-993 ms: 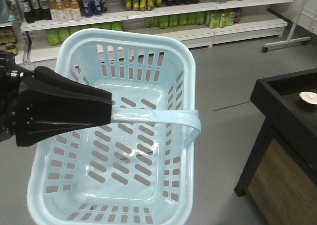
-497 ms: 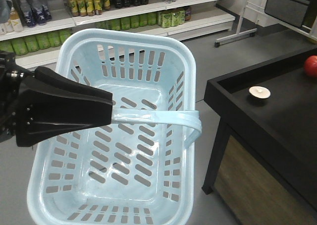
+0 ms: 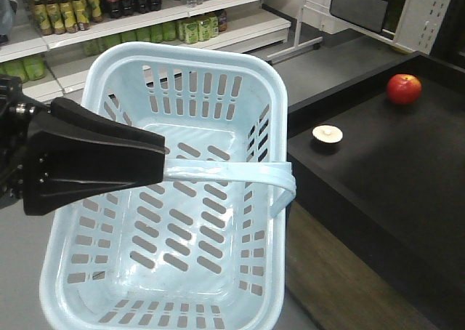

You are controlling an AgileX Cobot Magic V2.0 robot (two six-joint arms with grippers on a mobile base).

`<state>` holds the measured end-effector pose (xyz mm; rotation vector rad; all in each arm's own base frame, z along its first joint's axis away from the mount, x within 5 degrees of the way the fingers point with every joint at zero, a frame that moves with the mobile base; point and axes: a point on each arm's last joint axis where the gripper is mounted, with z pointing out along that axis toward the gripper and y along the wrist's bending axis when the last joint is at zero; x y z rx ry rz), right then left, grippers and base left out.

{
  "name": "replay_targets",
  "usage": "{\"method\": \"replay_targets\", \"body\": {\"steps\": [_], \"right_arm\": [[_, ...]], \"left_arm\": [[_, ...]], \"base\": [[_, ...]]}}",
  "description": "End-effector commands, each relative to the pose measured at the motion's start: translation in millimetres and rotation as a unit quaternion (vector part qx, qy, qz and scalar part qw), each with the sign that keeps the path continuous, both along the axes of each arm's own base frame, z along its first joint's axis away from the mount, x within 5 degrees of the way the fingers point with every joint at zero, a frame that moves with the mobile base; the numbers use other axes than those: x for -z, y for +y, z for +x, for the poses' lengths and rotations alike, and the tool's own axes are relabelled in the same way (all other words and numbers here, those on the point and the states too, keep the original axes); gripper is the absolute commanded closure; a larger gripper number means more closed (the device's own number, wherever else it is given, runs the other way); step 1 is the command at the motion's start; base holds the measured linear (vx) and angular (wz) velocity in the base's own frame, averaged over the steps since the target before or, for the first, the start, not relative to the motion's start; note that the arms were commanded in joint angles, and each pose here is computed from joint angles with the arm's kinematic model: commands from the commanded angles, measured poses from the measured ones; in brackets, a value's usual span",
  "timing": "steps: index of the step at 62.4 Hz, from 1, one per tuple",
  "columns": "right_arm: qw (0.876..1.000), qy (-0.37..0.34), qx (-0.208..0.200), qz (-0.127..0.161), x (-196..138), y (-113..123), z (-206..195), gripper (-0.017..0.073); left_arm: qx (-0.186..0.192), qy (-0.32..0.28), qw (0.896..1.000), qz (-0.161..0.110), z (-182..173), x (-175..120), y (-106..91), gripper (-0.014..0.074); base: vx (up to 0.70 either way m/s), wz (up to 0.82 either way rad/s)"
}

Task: Pick three apples into basket with both arms
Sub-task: 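Turn the base and approach the fruit table holding the basket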

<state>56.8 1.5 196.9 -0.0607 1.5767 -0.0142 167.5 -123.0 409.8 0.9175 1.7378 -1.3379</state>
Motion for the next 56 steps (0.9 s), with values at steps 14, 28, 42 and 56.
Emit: {"method": "replay_targets", "body": {"steps": [14,28,42,56], "right_arm": [[0.999,-0.037,-0.001,0.0,-3.9,0.2,-0.4,0.0563],[0.999,-0.037,-0.001,-0.001,-3.9,0.2,-0.4,0.0563],[0.999,-0.037,-0.001,-0.001,-3.9,0.2,-0.4,0.0563],[0.999,-0.037,-0.001,-0.001,-3.9,0.2,-0.4,0.0563]], "left_arm": [[-0.012,-0.033,0.999,0.015,-4.4,-8.6,2.1,0.0601],[-0.012,-0.033,0.999,0.015,-4.4,-8.6,2.1,0.0601],[-0.012,-0.033,0.999,0.015,-4.4,-8.6,2.1,0.0601],[-0.012,-0.033,0.999,0.015,-4.4,-8.6,2.1,0.0601]], "base": [[0.08,-0.3],[0.08,-0.31],[0.09,-0.34],[0.1,-0.39]]}}
